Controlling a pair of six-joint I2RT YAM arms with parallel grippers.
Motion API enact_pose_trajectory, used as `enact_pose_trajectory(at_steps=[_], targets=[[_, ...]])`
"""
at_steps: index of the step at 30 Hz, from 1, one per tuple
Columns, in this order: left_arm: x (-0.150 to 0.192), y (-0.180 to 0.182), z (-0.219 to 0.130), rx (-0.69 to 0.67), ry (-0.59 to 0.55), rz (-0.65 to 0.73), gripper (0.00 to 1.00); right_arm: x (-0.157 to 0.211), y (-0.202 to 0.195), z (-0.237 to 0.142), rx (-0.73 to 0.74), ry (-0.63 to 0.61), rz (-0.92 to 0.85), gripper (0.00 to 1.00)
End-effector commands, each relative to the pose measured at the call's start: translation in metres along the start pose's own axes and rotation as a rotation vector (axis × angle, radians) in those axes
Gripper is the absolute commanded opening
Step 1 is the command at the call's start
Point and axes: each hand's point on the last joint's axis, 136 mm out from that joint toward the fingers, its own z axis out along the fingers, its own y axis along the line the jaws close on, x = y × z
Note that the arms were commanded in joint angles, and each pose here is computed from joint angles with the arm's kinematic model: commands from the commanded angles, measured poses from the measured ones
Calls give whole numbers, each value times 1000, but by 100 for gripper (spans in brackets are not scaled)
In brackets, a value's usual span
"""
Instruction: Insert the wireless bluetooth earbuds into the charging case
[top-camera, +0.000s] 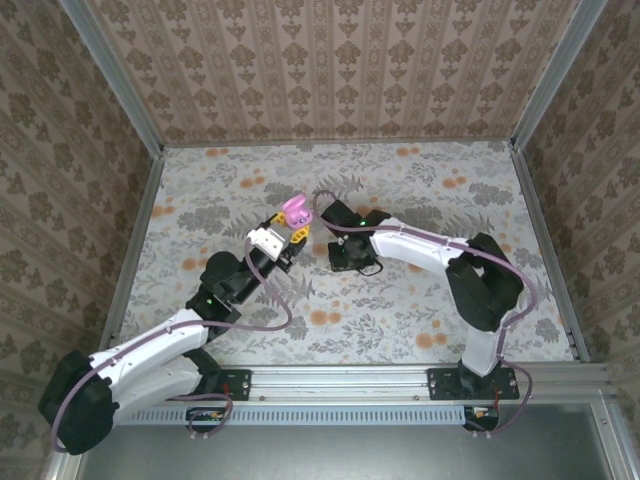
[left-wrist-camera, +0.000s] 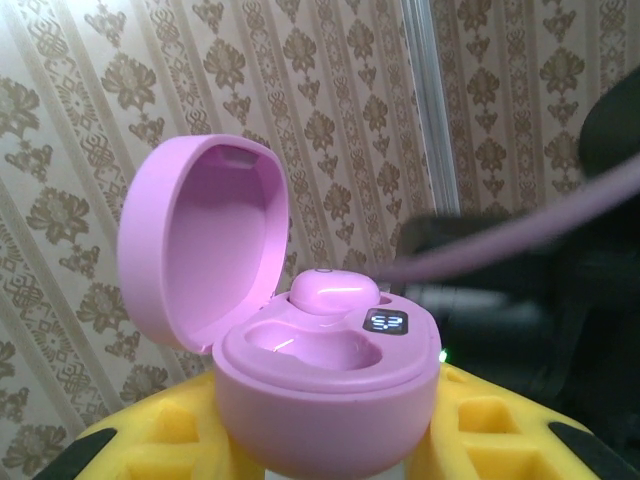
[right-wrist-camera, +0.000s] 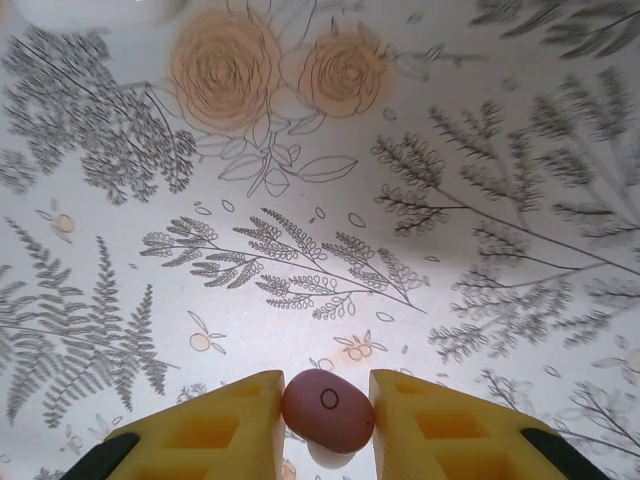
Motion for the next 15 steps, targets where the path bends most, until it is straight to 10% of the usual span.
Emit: enact_pose_trajectory(at_steps=[1, 15], targets=[[-2, 5, 5, -21, -5, 8, 30, -10, -16, -36, 30, -107, 35, 28], [11, 4, 30, -27, 24, 7, 30, -38, -16, -152, -67, -364, 73, 29]])
